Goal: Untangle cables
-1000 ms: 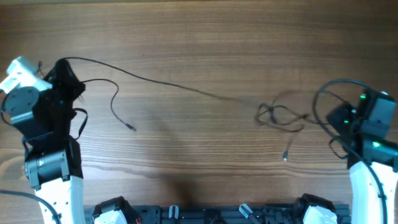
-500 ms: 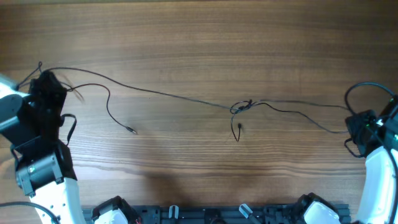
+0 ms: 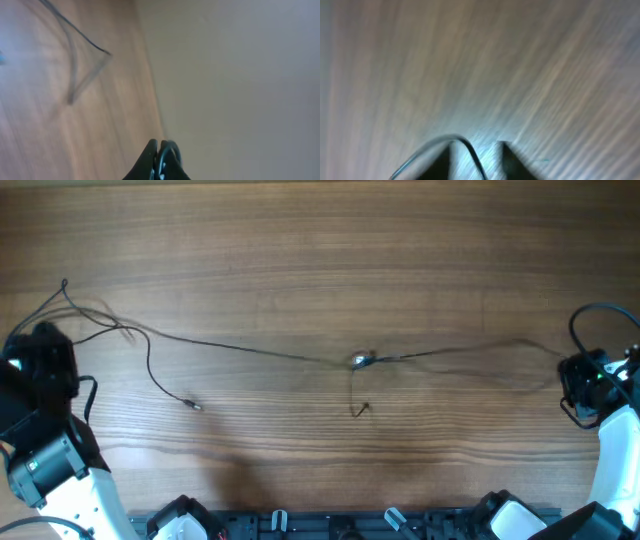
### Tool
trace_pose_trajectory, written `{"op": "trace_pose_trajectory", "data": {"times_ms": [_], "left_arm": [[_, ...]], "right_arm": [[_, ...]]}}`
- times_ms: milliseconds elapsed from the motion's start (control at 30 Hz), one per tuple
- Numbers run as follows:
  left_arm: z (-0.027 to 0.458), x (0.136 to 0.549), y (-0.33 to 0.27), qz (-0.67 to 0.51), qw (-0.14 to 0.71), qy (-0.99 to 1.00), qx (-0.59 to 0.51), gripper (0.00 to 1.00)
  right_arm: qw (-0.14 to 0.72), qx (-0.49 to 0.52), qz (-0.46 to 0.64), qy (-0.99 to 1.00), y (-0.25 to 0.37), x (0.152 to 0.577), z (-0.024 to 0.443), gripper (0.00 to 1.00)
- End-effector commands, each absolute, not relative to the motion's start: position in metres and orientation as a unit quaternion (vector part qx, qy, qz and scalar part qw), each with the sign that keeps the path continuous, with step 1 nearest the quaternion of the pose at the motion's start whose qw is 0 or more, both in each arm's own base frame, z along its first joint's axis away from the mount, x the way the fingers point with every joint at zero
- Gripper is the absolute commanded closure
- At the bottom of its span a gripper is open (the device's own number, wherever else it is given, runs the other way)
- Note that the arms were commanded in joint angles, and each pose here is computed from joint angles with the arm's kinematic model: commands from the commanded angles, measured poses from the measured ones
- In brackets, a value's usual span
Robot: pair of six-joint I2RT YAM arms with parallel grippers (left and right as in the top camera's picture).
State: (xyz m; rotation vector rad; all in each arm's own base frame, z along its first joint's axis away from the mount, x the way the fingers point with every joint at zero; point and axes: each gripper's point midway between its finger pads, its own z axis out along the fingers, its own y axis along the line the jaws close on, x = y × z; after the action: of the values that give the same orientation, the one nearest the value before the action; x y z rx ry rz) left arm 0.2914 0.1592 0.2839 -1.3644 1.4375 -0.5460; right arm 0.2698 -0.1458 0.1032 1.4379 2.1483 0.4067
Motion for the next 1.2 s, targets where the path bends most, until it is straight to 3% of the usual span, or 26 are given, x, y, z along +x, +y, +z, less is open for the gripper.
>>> {"op": "trace_pose_trajectory", "data": {"times_ms": [0, 233, 533, 600, 633, 733, 800, 967, 1100, 1167], "left_arm": [[0.294, 0.318, 0.095, -0.323, 0.486, 0.675, -0.45, 0.96], [0.249, 0.338, 0.02, -0.349, 0.391, 0.77, -0.363, 0.96], [0.174, 0.352, -0.072, -0.366, 0.247, 0.85, -0.287, 0.91], [0.157, 0.352, -0.083, -0.361, 0.219, 0.861, -0.283, 0.78], [0.147, 0.353, -0.087, -0.359, 0.204, 0.866, -0.283, 0.52], [0.129, 0.351, -0.093, -0.352, 0.175, 0.874, -0.286, 0.1], [0.119, 0.348, -0.098, -0.347, 0.156, 0.879, -0.287, 0.03], [0.104, 0.332, -0.116, -0.338, 0.114, 0.893, -0.274, 0.16], [0.095, 0.322, -0.137, -0.3, 0.117, 0.915, -0.242, 0.38], [0.091, 0.319, -0.146, -0.271, 0.131, 0.927, -0.224, 0.38]], "right_arm": [[0.264, 0.462, 0.237, 0.813, -0.115, 0.286, 0.115, 0.32], [0.234, 0.394, 0.253, 0.852, -0.074, 0.289, 0.111, 0.27], [0.198, 0.2, 0.287, 0.916, 0.028, 0.296, 0.11, 0.27], [0.194, 0.182, 0.278, 0.923, 0.038, 0.295, 0.108, 0.27], [0.193, 0.175, 0.27, 0.927, 0.041, 0.295, 0.107, 0.27], [0.188, 0.157, 0.264, 0.933, 0.051, 0.293, 0.105, 0.27], [0.185, 0.148, 0.265, 0.935, 0.057, 0.292, 0.105, 0.26], [0.185, 0.142, 0.262, 0.936, 0.059, 0.292, 0.104, 0.24], [0.178, 0.169, 0.263, 0.933, 0.058, 0.292, 0.103, 0.24], [0.177, 0.17, 0.263, 0.933, 0.058, 0.292, 0.103, 0.24]]}}
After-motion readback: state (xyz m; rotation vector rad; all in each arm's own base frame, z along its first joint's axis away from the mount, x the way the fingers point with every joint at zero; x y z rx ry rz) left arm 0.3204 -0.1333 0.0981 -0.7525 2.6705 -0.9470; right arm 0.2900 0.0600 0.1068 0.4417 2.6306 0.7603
